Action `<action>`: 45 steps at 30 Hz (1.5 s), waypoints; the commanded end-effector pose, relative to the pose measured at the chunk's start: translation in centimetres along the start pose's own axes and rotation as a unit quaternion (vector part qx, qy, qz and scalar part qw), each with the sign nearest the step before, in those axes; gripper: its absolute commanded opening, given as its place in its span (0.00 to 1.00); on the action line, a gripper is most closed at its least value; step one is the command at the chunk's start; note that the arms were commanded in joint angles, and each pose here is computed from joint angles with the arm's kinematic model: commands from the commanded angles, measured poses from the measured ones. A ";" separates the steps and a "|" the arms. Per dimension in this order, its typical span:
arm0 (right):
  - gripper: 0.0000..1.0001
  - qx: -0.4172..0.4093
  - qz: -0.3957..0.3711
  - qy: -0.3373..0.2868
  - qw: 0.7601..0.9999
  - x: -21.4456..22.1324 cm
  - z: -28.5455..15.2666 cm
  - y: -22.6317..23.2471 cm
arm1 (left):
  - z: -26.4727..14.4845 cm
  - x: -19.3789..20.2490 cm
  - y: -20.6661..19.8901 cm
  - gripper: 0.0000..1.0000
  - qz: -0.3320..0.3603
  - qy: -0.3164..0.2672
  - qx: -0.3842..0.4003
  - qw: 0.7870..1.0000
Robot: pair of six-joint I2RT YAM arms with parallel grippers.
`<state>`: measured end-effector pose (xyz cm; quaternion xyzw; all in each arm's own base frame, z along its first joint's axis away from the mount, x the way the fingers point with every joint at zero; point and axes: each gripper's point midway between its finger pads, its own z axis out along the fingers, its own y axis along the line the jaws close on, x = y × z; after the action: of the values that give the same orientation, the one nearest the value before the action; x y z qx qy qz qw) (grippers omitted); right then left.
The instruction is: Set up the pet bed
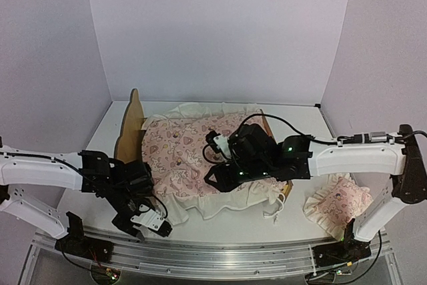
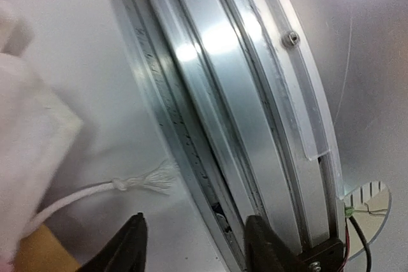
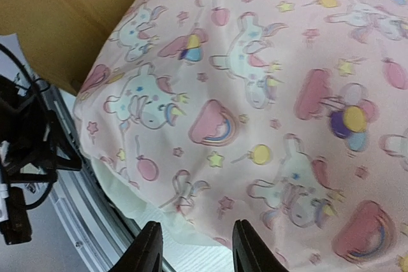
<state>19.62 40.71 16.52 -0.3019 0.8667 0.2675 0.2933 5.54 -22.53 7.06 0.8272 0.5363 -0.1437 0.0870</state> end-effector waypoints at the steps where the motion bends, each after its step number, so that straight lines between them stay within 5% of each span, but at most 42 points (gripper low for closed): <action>1: 0.42 0.153 0.040 -0.021 0.987 -0.1 -5.1 -5.7 | -6.2 -5.4 3.3 0.63 -0.004 -0.077 -0.073 0.994; 7: 0.44 0.262 0.119 0.007 0.958 3.8 -8.8 -11.6 | -7.9 -5.8 7.4 0.83 -0.062 -0.057 -0.155 0.984; 19: 0.44 0.223 0.121 0.045 0.966 5.3 -8.0 -10.5 | -3.6 -0.1 11.3 0.79 -0.129 0.049 -0.166 0.976; 28: 0.42 0.037 0.042 0.073 0.996 3.8 -5.5 -3.0 | 0.2 1.4 11.2 0.52 -0.144 0.074 -0.136 0.977; 35: 0.41 -0.052 -0.006 0.044 0.998 2.6 -5.5 0.6 | -0.3 0.4 11.3 0.03 -0.156 0.064 -0.124 0.978; 41: 0.41 -0.119 -0.118 -0.019 0.986 2.8 -4.9 5.4 | -3.8 -2.6 12.8 0.00 -0.170 0.036 -0.127 0.977; 45: 0.39 -0.147 -0.240 -0.099 0.954 3.9 -3.7 9.4 | -6.6 -4.8 13.6 0.00 -0.184 0.019 -0.121 0.975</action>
<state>12.21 39.43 16.87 -0.4238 0.8043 0.3087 0.2796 14.66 -27.16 8.12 0.6931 0.7134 -0.0780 0.0677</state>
